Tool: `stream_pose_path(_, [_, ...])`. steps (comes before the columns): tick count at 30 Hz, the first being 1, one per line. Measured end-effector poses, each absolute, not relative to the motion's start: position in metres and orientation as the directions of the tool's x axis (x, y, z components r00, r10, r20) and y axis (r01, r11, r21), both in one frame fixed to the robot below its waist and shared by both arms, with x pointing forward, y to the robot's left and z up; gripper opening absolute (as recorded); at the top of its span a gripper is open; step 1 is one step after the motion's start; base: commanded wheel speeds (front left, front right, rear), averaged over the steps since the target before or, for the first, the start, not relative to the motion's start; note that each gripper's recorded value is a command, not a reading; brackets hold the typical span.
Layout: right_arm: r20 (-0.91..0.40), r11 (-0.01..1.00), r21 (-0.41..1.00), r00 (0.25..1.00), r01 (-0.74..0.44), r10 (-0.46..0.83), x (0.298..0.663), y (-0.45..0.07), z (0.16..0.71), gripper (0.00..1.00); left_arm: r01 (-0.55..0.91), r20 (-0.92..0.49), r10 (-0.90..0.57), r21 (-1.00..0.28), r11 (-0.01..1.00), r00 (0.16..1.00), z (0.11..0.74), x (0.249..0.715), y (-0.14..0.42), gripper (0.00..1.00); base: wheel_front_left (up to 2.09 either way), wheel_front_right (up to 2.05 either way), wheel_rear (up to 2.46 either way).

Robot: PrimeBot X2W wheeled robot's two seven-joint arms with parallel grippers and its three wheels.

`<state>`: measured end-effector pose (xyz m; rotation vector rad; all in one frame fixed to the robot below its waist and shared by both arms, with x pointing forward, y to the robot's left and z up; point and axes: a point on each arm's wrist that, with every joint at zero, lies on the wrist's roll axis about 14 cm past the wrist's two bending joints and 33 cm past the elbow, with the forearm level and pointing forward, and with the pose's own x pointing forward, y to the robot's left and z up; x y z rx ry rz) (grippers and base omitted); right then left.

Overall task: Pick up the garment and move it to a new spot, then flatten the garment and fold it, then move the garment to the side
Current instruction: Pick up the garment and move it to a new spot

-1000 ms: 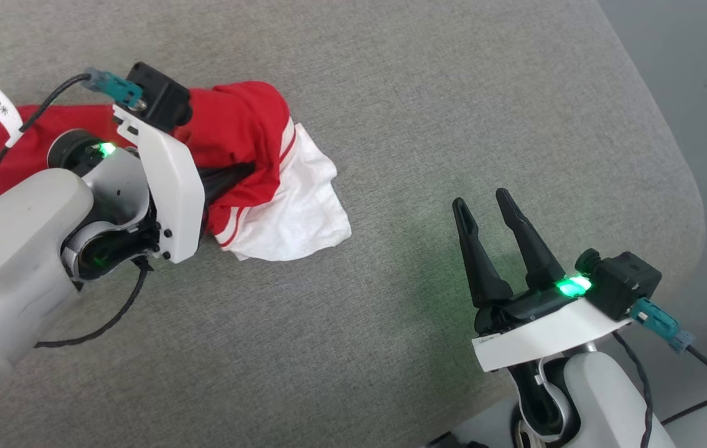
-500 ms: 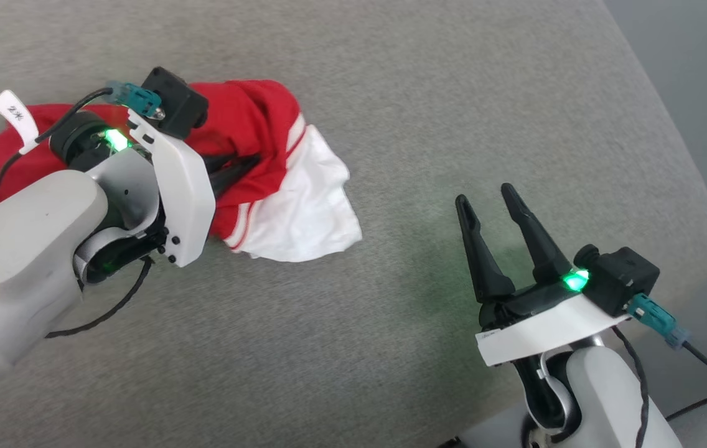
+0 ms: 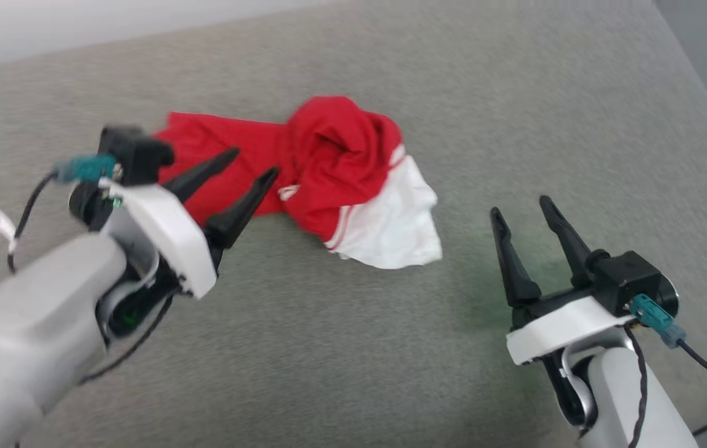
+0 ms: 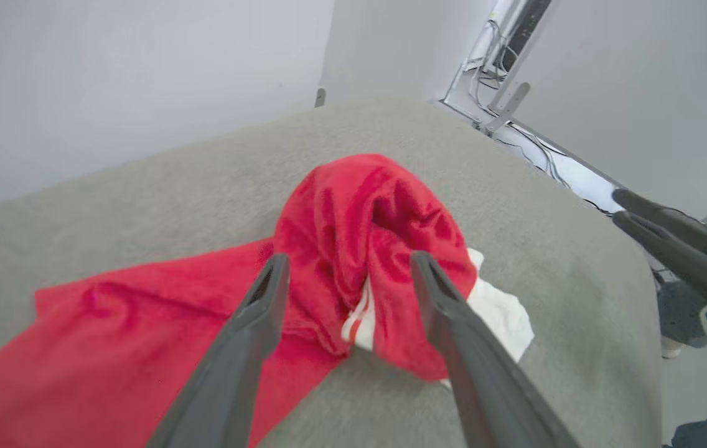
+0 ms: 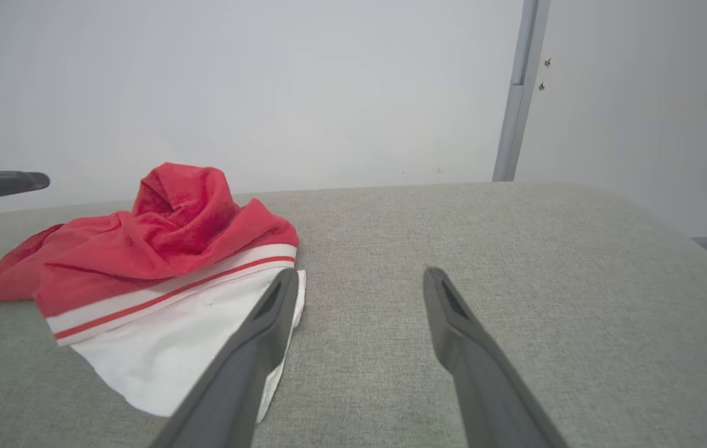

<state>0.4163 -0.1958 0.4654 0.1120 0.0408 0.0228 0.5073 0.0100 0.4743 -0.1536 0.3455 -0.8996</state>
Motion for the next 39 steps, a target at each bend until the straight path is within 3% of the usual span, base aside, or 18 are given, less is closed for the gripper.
stream_pose_path(6, [-0.029,0.995,0.076,0.998,-0.059,0.061,0.418,-0.183,0.47,1.0,0.506,-0.252,-0.581,-0.307,0.806,0.774,0.461,0.49,0.099,1.0,0.0,0.0,0.0])
stream_pose_path(16, [-0.028,0.991,0.051,0.992,-0.124,0.126,0.412,-0.159,0.472,1.0,0.231,-0.216,-0.307,-0.316,0.92,0.927,0.454,0.431,0.191,1.0,0.0,0.0,0.0])
stream_pose_path(25, [-0.013,0.989,0.026,0.989,-0.144,0.145,0.407,-0.152,0.478,1.0,0.039,-0.185,-0.098,-0.298,0.954,0.978,0.449,0.372,0.249,1.0,0.0,0.0,0.0])
stream_pose_path(39, [0.014,0.996,0.058,0.998,-0.063,0.063,0.391,-0.179,0.486,1.0,-0.022,0.005,0.023,-0.1,0.995,1.0,0.493,0.341,0.268,1.0,0.0,0.0,0.0])
